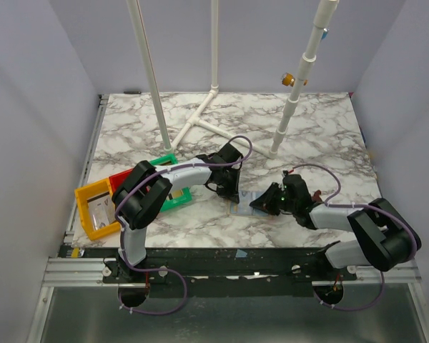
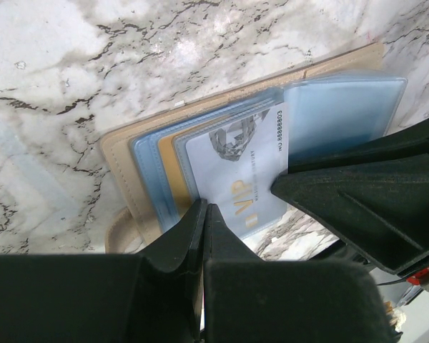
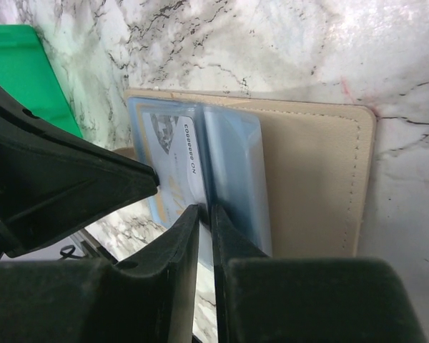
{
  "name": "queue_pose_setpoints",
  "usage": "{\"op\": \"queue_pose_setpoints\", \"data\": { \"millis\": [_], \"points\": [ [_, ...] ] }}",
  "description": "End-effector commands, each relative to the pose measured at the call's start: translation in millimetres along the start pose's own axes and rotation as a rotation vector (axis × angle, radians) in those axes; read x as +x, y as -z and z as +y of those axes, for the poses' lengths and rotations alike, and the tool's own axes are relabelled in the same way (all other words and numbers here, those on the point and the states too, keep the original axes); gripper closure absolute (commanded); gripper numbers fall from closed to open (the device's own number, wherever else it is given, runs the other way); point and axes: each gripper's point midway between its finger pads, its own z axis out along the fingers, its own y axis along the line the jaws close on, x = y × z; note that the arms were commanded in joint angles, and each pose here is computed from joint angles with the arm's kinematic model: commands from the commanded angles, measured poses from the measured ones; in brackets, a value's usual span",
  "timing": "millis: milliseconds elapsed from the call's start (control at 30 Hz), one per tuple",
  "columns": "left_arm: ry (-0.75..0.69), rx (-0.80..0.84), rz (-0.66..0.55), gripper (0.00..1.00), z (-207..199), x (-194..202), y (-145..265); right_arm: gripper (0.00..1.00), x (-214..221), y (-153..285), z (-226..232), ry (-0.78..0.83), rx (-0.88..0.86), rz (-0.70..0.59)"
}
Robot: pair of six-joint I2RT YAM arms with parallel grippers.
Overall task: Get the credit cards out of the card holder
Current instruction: Remove the credit card from the card holder.
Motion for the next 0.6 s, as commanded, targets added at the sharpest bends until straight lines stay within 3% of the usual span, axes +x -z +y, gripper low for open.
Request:
{"op": "queue_pose_setpoints", "data": {
  "millis": [0,267,567],
  "points": [
    [0.013,-0.089,0.034,1.0,23.2,9.7,-11.6,0.85,0.7,1.0,2.1,-0.03,-0.04,0.009],
    [0.027,-0.092,0.029,1.0,28.8,8.0,-10.1,0.99,-0.2,1.6,-8.1,-0.054,-0.022,0.006],
    [0.048,-0.095,0.018,1.0,38.3,5.8,-7.1,0.99,1.0,2.4,-18.1,-0.084,-0.007,0.003]
  ]
}}
